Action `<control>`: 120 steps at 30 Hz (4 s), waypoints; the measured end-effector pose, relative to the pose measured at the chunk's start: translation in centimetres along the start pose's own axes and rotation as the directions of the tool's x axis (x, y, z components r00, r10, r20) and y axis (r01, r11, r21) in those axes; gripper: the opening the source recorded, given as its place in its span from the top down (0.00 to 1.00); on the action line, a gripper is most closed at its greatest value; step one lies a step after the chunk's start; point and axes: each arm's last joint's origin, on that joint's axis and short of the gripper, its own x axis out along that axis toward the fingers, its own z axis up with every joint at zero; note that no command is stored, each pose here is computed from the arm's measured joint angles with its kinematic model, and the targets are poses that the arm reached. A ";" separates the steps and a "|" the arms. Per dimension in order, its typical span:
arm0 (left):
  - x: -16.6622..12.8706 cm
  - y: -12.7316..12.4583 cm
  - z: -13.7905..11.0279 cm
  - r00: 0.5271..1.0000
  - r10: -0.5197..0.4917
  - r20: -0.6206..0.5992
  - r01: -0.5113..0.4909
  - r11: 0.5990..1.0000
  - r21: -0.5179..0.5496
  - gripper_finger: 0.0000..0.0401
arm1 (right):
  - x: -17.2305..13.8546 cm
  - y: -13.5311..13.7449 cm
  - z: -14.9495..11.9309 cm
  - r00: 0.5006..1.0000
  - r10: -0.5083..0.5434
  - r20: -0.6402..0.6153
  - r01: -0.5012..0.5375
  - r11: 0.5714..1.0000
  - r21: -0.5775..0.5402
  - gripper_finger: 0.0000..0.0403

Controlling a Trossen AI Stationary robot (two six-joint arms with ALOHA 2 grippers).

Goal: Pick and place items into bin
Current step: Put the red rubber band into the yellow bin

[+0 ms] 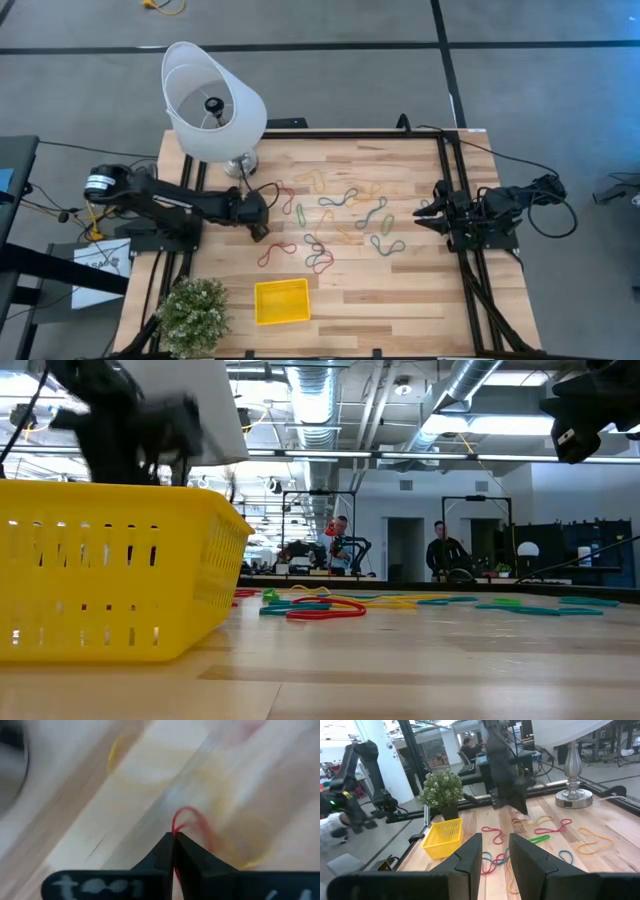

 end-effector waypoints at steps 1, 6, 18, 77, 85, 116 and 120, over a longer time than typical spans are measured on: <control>-0.9 -0.5 0.5 0.999 -0.031 0.037 0.032 0.999 -0.005 1.00 | 0.0 0.0 0.0 1.000 0.000 0.000 0.000 1.000 0.000 0.77; -6.0 -3.1 2.1 0.961 -0.239 0.141 0.233 0.971 0.062 1.00 | 0.0 0.0 0.0 1.000 0.000 -0.001 0.000 1.000 0.000 0.77; -12.7 -8.8 -1.3 0.833 -0.550 0.056 0.480 0.770 0.420 1.00 | 0.0 0.0 0.0 1.000 -0.001 -0.001 0.001 1.000 0.000 0.77; -11.0 -11.8 -0.5 0.954 -0.132 -0.270 0.248 0.853 0.458 0.87 | 0.0 0.0 0.0 1.000 0.000 0.000 0.000 1.000 0.000 0.77; -10.5 -9.3 0.9 0.937 0.040 -0.348 0.138 0.870 0.473 0.88 | 0.0 0.0 0.0 1.000 0.000 0.000 0.000 1.000 0.000 0.77; -1.0 -6.4 1.0 0.945 -0.270 -0.183 0.322 0.859 0.397 0.88 | 4.8 0.8 1.8 0.981 -0.191 -0.035 0.189 0.981 -0.043 0.77; -0.1 -6.0 0.3 0.931 -0.304 -0.200 0.358 0.865 0.351 0.88 | 5.9 0.4 1.9 0.967 -0.246 -0.068 0.242 0.968 -0.058 0.77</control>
